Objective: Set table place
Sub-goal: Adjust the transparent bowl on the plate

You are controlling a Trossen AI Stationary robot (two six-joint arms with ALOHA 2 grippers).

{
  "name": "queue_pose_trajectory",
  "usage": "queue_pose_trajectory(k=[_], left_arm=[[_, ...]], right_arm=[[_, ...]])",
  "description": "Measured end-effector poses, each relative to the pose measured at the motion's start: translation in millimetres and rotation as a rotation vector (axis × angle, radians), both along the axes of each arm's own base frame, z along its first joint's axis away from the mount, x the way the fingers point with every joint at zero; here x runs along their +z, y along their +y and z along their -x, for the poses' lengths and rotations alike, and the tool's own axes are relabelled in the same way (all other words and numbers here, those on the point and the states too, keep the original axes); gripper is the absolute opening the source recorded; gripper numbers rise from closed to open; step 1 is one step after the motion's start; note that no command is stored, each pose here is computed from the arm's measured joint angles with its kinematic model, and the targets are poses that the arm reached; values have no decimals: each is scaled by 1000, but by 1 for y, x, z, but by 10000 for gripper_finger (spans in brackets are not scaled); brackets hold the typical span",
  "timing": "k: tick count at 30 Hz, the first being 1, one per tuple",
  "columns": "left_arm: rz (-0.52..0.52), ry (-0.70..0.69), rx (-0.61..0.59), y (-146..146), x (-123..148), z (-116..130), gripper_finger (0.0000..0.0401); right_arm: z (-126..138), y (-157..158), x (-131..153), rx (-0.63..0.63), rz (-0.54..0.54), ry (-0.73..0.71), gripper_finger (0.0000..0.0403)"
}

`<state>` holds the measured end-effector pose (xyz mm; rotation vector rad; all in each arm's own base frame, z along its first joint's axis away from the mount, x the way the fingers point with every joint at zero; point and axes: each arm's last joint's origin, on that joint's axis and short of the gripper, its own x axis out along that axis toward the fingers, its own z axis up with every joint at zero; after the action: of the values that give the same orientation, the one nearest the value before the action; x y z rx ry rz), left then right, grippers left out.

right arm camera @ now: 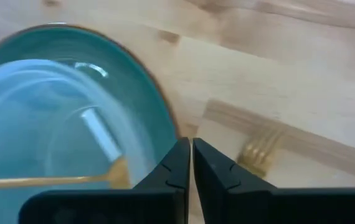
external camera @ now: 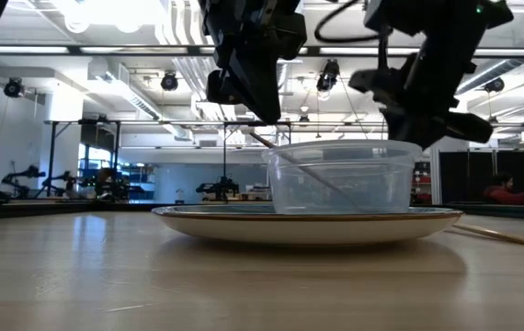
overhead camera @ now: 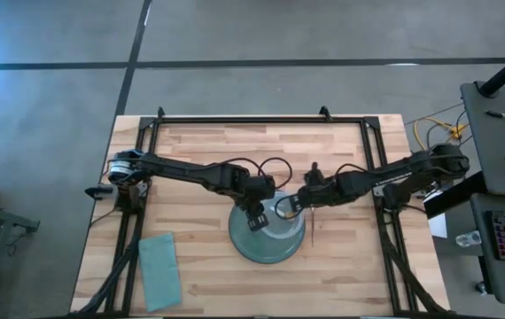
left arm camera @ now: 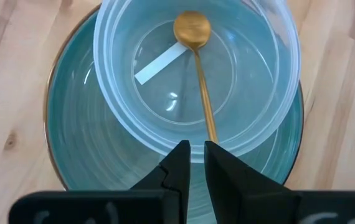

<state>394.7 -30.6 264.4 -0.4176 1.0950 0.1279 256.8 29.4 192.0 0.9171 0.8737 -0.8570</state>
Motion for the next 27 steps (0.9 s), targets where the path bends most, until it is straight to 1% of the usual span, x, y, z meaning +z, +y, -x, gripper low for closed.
queue_pose_trajectory(k=[6, 13, 17, 21, 27], left_arm=[[-2, 19, 0, 0, -1, 2, 32], [-30, 70, 11, 1, -7, 7, 32], [-32, 99, 11, 1, -16, 10, 32], [-25, 149, 33, 2, -29, 16, 32], [-28, 182, 34, 2, -38, 21, 32]], right_arm=[[6, -3, -11, 1, -19, 33, 12], [0, -1, -11, 43, -30, -41, 12], [-4, 0, -10, 75, -45, -75, 12], [-4, 2, -10, 91, -74, -78, 12], [-5, 7, -9, 125, -100, -95, 12]])
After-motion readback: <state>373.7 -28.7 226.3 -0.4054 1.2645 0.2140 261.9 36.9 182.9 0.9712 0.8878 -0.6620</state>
